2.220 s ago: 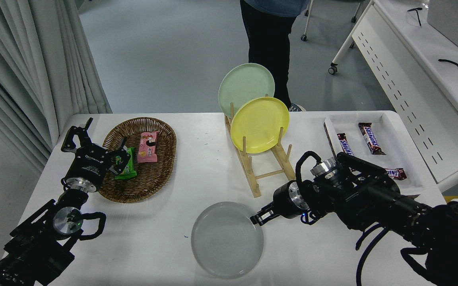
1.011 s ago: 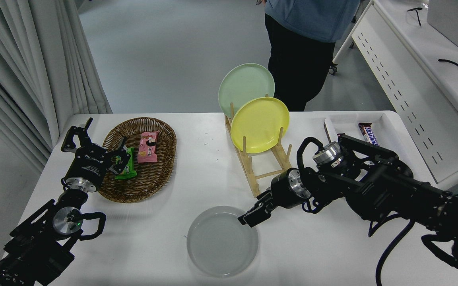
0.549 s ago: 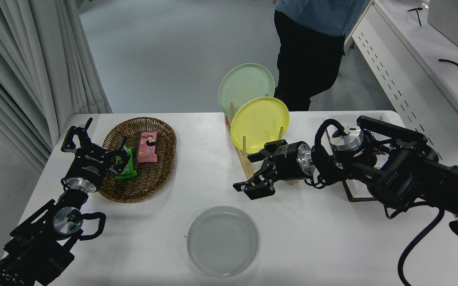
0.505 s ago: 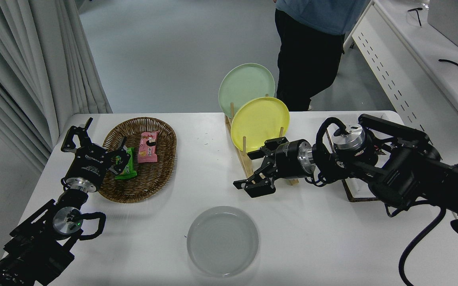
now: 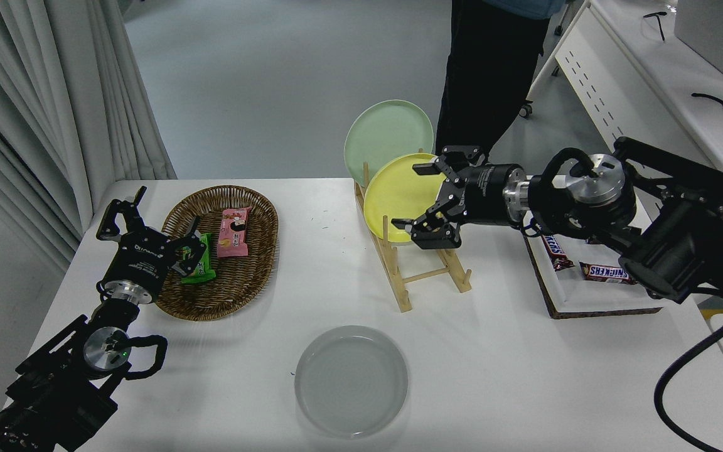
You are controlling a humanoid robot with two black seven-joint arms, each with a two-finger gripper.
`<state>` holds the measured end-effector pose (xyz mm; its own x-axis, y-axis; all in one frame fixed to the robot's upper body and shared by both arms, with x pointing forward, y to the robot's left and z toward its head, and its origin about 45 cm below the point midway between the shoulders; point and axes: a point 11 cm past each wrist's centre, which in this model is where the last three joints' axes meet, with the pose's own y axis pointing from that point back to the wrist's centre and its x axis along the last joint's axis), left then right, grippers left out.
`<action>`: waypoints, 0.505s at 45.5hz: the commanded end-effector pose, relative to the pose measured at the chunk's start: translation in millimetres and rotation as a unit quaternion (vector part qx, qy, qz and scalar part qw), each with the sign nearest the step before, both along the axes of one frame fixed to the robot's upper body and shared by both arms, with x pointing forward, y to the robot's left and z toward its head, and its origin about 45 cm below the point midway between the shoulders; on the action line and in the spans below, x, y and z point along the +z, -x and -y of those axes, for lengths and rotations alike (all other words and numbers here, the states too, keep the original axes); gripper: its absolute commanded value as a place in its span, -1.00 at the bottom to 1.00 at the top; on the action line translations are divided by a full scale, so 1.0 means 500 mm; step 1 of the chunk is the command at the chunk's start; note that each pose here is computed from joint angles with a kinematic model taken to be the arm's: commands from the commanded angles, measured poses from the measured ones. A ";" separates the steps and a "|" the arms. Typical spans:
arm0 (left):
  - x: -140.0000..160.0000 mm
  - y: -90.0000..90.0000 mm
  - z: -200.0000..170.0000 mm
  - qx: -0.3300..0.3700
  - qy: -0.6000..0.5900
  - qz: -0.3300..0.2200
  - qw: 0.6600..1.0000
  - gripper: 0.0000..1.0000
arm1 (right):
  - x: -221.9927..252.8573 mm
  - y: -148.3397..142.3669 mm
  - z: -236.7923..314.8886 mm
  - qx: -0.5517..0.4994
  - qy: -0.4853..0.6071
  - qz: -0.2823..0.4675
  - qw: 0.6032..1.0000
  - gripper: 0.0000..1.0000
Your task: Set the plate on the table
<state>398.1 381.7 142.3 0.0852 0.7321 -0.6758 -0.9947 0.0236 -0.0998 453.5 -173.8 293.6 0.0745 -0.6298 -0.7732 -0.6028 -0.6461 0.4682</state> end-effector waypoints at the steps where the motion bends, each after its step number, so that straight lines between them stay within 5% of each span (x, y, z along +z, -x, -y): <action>1: 0.000 0.000 0.000 0.000 0.000 0.000 1.000 1.00 | 0.065 -0.051 0.072 -0.073 0.029 0.166 0.983 1.00; 12: 0.000 0.000 0.000 0.000 0.000 0.000 1.000 1.00 | 0.144 -0.087 0.148 -0.173 0.005 0.266 0.948 1.00; 23: 0.000 0.000 -0.001 0.001 0.000 0.000 1.000 1.00 | 0.079 -0.075 0.244 -0.232 0.014 0.267 0.935 1.00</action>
<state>398.1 381.8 142.3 0.0852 0.7320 -0.6760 -0.9947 0.0234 -0.0999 494.7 -251.3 348.6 0.2032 -0.6927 -0.6920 -0.9233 -0.3707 0.1000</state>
